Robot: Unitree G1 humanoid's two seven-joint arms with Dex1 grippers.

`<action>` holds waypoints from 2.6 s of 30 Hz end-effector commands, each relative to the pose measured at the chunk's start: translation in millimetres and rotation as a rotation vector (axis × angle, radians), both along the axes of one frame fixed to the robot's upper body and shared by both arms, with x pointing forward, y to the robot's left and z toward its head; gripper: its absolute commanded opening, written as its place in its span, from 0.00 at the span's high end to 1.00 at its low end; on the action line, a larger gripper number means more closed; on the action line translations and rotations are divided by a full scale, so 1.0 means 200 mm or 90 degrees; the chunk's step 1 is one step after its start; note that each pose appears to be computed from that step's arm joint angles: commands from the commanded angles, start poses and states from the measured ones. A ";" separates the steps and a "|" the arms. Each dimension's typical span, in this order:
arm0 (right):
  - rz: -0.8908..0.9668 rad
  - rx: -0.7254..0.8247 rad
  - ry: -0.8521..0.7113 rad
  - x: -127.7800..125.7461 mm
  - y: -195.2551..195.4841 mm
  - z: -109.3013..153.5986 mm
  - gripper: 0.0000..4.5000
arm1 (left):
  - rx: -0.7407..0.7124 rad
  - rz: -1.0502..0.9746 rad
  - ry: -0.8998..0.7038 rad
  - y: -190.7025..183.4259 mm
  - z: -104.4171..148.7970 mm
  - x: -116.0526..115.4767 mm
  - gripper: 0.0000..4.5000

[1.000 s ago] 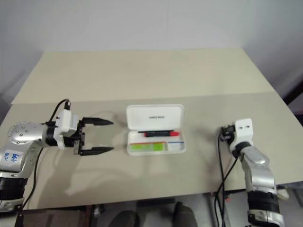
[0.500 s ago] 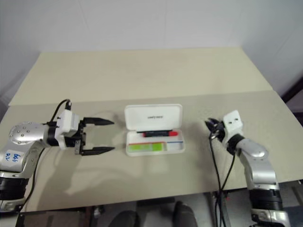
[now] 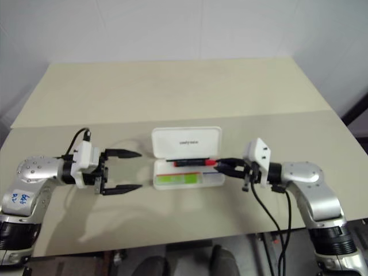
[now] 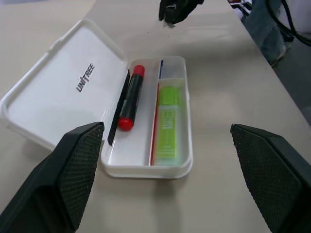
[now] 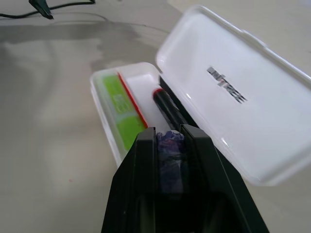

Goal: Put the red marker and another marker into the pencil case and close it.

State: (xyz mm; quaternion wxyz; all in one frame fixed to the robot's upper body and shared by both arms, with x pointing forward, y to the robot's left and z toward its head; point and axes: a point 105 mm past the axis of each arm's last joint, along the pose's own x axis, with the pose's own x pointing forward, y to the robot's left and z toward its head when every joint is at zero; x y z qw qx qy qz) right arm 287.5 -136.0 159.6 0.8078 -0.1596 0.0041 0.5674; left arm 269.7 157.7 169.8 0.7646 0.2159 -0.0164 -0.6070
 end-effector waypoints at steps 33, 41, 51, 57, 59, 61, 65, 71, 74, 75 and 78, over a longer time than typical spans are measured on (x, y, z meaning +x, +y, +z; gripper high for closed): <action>0.095 -0.049 -0.008 0.14 0.10 -0.15 0.69 | -0.019 -0.019 -0.011 -0.08 0.02 -0.07 0.00; 0.108 -0.029 -0.028 0.12 0.15 -0.11 0.05 | -0.017 -0.018 -0.017 -0.08 0.03 -0.05 0.00; 0.111 0.009 -0.025 0.00 0.09 0.04 0.02 | -0.018 0.000 -0.024 -0.05 0.04 -0.01 0.00; 0.030 0.007 -0.069 -0.01 -0.09 0.10 0.02 | -0.050 0.045 -0.022 0.03 0.06 0.03 0.00; 0.005 -0.017 -0.070 -0.03 -0.16 0.08 0.02 | -0.050 0.054 -0.021 0.07 0.06 0.04 0.00; -0.027 -0.028 -0.082 -0.02 -0.24 0.08 0.02 | -0.045 0.055 -0.014 0.08 0.04 0.05 0.00; -0.055 -0.025 -0.093 -0.01 -0.31 0.10 0.00 | -0.053 0.051 -0.006 0.10 0.02 0.05 0.09; -0.030 -0.053 -0.088 -0.01 -0.32 0.07 0.00 | -0.058 0.053 0.001 0.12 -0.01 0.07 0.52; -0.028 -0.066 -0.089 0.01 -0.33 0.05 0.00 | -0.037 0.073 0.013 0.15 -0.05 0.09 0.76; -0.027 -0.068 -0.090 0.01 -0.33 0.04 0.00 | -0.038 0.094 -0.002 0.16 -0.05 0.11 0.84; -0.023 -0.069 -0.092 0.00 -0.33 0.04 0.00 | -0.058 0.146 -0.028 0.18 -0.03 0.16 0.99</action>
